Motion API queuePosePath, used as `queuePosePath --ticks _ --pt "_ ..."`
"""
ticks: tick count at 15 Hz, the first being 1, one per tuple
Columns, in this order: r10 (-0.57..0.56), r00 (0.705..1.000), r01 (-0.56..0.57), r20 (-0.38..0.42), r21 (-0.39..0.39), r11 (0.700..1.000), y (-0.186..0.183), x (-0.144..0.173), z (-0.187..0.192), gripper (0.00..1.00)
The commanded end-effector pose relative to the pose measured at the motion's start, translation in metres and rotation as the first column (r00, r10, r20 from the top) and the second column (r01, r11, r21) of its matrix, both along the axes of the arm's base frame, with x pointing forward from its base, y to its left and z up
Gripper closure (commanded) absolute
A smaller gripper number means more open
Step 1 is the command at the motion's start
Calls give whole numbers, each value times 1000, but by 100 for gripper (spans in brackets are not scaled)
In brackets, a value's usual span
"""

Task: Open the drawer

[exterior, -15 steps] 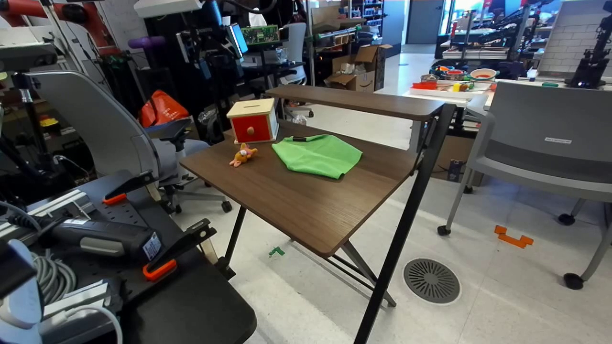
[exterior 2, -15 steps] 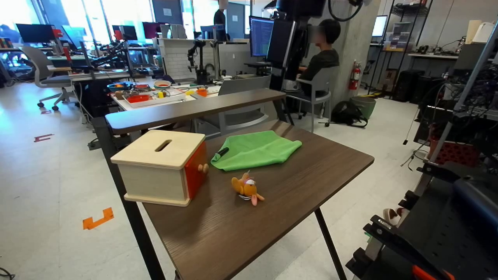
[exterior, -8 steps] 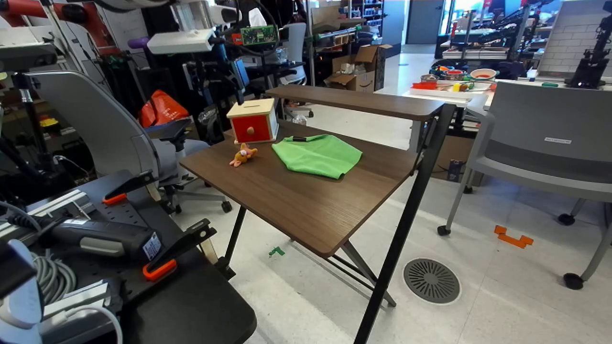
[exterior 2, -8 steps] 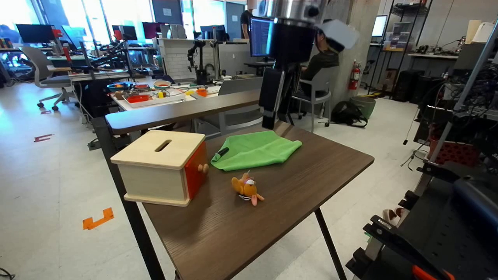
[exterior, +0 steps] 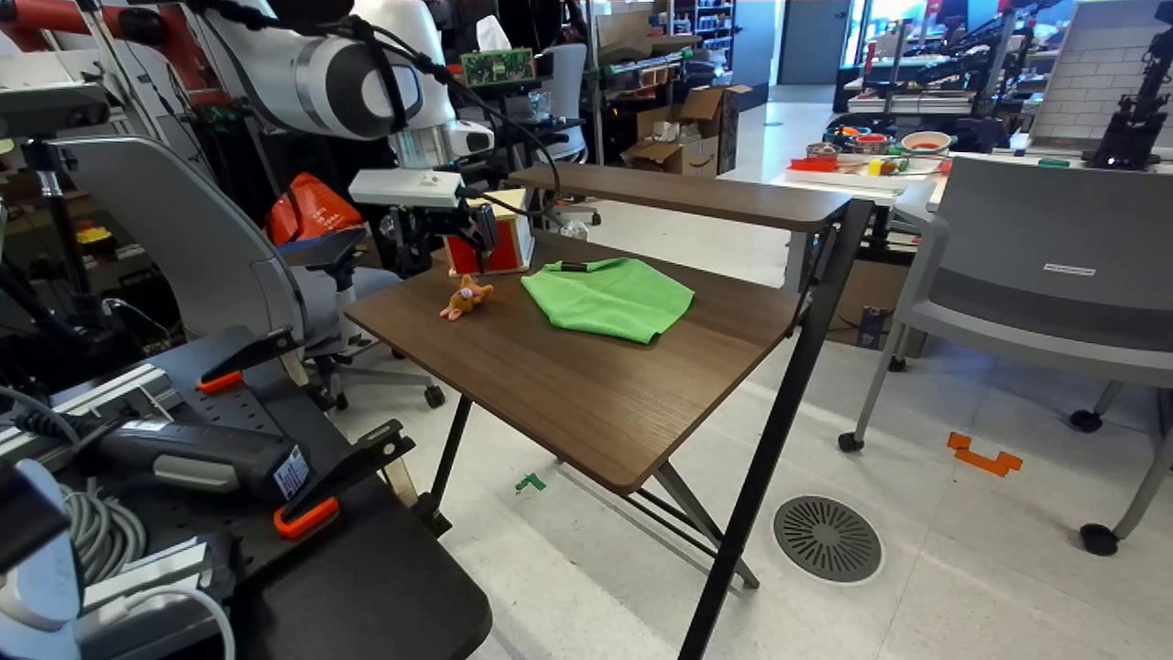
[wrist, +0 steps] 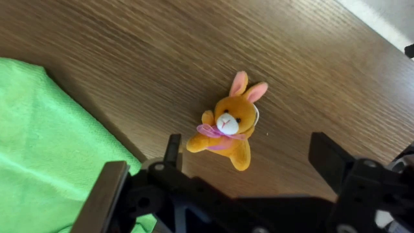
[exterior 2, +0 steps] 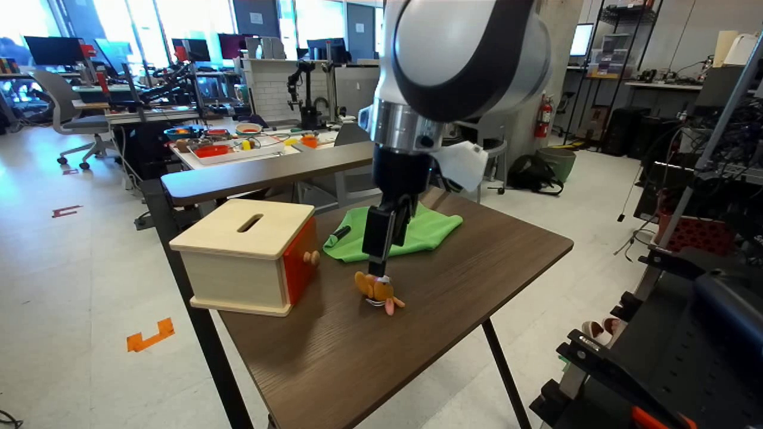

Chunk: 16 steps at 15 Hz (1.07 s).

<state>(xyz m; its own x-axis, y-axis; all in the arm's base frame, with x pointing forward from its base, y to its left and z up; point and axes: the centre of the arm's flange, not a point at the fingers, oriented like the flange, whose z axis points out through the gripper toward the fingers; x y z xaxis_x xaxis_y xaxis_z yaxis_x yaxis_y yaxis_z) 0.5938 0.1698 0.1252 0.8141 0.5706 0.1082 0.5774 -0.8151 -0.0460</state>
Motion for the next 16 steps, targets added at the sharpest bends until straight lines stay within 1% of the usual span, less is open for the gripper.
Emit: queuePosePath --ticks 1,5,8,12,16 --pt "68 998 -68 17 17 998 28 38 -23 0" --pt "124 991 -125 47 25 992 49 63 -27 0" --pt "160 985 -162 66 29 986 63 78 -23 0" --pt "205 976 -208 69 34 978 76 90 -22 0" --pt "230 971 -233 59 38 972 79 94 -26 0"
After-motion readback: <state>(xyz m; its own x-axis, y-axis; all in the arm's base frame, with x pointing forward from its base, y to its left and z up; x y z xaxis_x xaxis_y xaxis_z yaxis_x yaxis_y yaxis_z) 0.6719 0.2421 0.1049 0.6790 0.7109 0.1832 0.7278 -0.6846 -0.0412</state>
